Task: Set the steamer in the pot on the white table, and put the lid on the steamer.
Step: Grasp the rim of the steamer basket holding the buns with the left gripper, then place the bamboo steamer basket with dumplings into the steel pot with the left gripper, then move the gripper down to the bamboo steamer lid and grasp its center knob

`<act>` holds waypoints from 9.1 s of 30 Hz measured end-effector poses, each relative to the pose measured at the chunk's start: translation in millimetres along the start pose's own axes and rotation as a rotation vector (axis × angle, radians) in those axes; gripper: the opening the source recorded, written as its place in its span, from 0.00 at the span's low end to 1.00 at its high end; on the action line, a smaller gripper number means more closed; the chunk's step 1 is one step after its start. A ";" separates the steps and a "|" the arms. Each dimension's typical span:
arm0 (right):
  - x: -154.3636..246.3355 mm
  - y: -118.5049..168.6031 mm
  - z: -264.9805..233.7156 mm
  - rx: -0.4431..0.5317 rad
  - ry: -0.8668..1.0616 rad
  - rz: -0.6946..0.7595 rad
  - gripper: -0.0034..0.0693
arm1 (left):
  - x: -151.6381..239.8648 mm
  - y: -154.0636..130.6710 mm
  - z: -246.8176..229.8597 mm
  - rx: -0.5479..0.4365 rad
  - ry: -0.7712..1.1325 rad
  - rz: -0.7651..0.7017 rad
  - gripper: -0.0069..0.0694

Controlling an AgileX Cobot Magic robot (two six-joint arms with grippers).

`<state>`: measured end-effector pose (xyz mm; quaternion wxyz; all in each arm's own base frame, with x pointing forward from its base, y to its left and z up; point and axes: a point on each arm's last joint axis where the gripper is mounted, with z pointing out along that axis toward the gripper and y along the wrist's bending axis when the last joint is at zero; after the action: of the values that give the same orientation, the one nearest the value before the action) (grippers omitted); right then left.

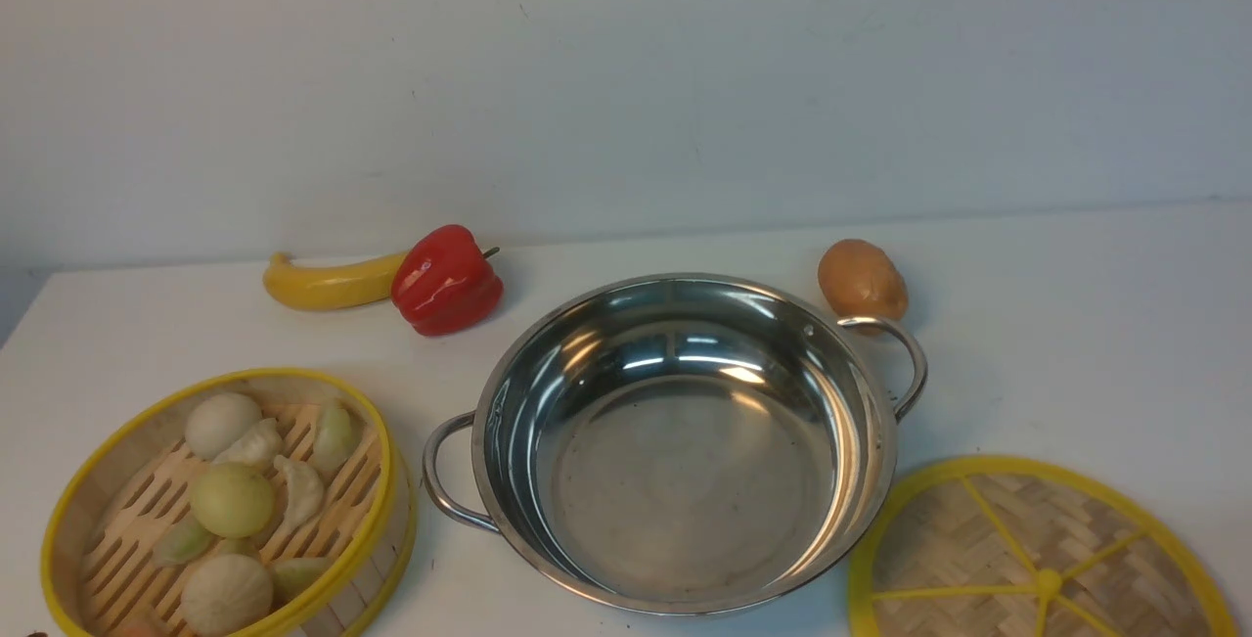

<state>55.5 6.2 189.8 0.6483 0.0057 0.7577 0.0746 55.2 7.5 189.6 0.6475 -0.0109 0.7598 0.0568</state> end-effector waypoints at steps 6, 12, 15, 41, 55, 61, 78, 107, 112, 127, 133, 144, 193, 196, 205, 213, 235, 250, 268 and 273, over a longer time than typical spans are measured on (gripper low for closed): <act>0.0 0.0 0.0 0.000 0.000 0.000 0.38 | 0.0 0.0 0.0 0.000 0.000 0.000 0.30; 0.0 0.0 0.0 0.000 0.000 0.000 0.38 | -1.6 -2.2 0.0 0.026 -0.016 -0.168 0.30; 0.0 0.0 0.0 0.000 0.000 0.000 0.38 | -5.0 -4.0 -0.2 0.053 -0.047 -0.333 0.30; -18.2 3.2 -1.9 -0.121 -0.173 0.868 0.38 | -36.4 0.5 -7.6 0.145 -0.395 -0.718 0.30; -20.5 1.7 -2.4 -0.129 -0.200 0.972 0.38 | -130.3 3.9 -25.1 0.101 -0.383 -0.329 0.32; -16.4 4.9 -1.7 -0.138 -0.141 0.970 0.38 | -171.4 9.5 2.5 0.016 -0.101 -0.233 0.32; -5.6 12.4 -1.1 -0.156 0.004 0.902 0.38 | -131.0 98.8 93.4 -0.463 0.787 -0.317 0.33; 8.8 33.4 -6.9 -0.332 0.216 0.634 0.38 | -22.6 115.7 224.2 0.141 1.124 -0.114 0.48; 8.7 34.4 -7.3 -0.344 0.219 0.629 0.38 | -9.7 115.4 230.7 0.157 1.142 -0.139 0.48; 8.8 35.2 -7.6 -0.353 0.224 0.634 0.38 | 9.0 121.6 249.2 0.076 1.073 -0.198 0.15; 8.9 35.2 -7.6 -0.353 0.225 0.634 0.38 | 8.6 122.5 248.2 0.075 1.079 -0.174 0.14; 9.6 36.0 -8.1 -0.360 0.236 0.631 0.38 | -27.4 141.9 242.6 0.022 1.098 -0.153 0.14; 14.6 41.2 -11.3 -0.408 0.306 0.594 0.38 | -87.1 -191.5 362.3 0.562 1.116 0.255 0.14; 14.6 41.2 -11.3 -0.408 0.306 0.594 0.38 | -84.8 -192.4 364.9 0.559 1.105 0.252 0.14; 14.6 41.2 -11.3 -0.408 0.306 0.594 0.38 | -69.9 -201.0 368.9 0.568 1.116 0.260 0.14; 14.6 41.2 -11.3 -0.408 0.306 0.594 0.38 | -63.8 -211.0 369.4 0.583 1.100 0.272 0.13; 14.6 41.2 -11.3 -0.408 0.306 0.595 0.38 | -87.2 -206.9 364.1 0.573 1.042 0.289 0.53; -23.6 39.5 -17.2 -0.398 0.130 0.573 0.38 | -253.2 -139.5 257.6 0.456 0.765 0.434 0.16; -198.5 60.0 62.2 -0.351 0.536 0.044 0.39 | -256.4 -37.3 95.3 0.343 0.455 0.281 0.06; -167.4 46.9 140.0 -0.228 0.961 0.026 0.39 | -200.0 -25.4 51.2 0.330 0.454 0.257 0.07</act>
<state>215.8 49.8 339.0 0.2209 -0.0906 0.9579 0.1594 140.1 -24.0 376.9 0.4416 0.1780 0.8793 0.0102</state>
